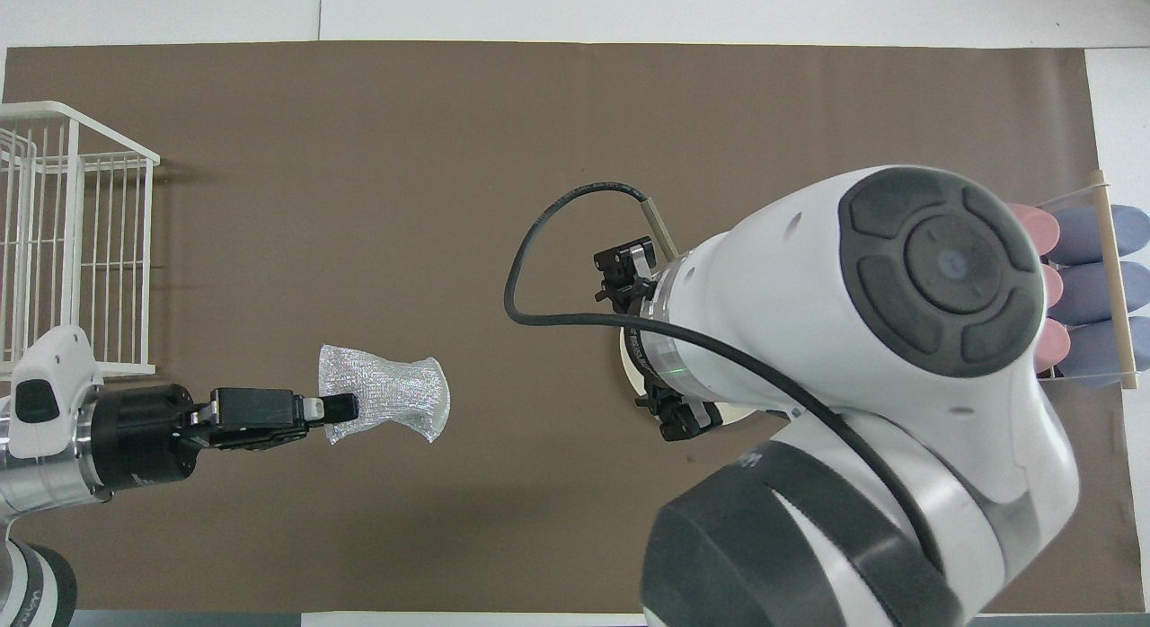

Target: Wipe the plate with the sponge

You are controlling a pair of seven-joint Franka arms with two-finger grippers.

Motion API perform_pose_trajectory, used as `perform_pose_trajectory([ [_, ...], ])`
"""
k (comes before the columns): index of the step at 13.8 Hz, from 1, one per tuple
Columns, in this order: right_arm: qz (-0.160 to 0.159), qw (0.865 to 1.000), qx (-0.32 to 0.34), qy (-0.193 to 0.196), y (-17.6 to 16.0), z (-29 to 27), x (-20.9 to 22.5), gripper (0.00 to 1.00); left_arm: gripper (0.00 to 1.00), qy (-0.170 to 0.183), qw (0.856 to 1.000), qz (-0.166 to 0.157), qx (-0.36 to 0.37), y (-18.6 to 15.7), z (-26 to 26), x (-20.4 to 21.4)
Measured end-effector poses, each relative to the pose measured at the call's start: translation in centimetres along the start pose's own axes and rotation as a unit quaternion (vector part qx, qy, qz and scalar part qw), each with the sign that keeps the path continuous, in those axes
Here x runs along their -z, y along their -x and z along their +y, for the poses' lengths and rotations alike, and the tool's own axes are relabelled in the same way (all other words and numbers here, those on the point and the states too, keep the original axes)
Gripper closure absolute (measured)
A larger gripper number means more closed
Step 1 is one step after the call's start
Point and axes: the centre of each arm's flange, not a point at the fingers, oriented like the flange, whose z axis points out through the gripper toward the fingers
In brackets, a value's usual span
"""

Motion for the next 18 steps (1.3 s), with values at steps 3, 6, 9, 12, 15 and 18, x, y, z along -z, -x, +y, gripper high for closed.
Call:
perform_pose_trajectory([
  [3, -0.009, 0.998, -0.055, -0.001, 3.9, 0.3, -2.1, 0.0, 0.95, 0.022, 0.999, -0.001, -0.035, 1.7, 0.8, -3.8],
  [6, -0.036, 0.994, -0.1, 0.007, 7.5, 0.6, -4.2, 0.0, 0.95, 0.032, 0.997, 0.015, -0.062, 3.8, 0.9, -8.0],
  [9, -0.038, 0.994, -0.102, 0.011, 7.9, 0.8, -4.5, 0.0, 0.95, 0.041, 0.996, 0.005, -0.079, 4.5, 1.1, -8.3],
  [12, -0.037, 0.994, -0.103, 0.013, 7.9, 0.8, -4.7, 0.0, 0.95, 0.052, 0.995, -0.001, -0.087, 4.3, 0.9, -7.5],
  [15, -0.037, 0.994, -0.103, 0.015, 7.8, 0.9, -4.9, 0.0, 0.95, 0.059, 0.994, 0.001, -0.09, 3.9, 0.8, -6.7],
  [18, -0.037, 0.993, -0.107, 0.016, 7.9, 1.0, -4.9, 0.0, 0.95, 0.059, 0.994, 0.0, -0.09, 3.9, 0.8, -6.7],
])
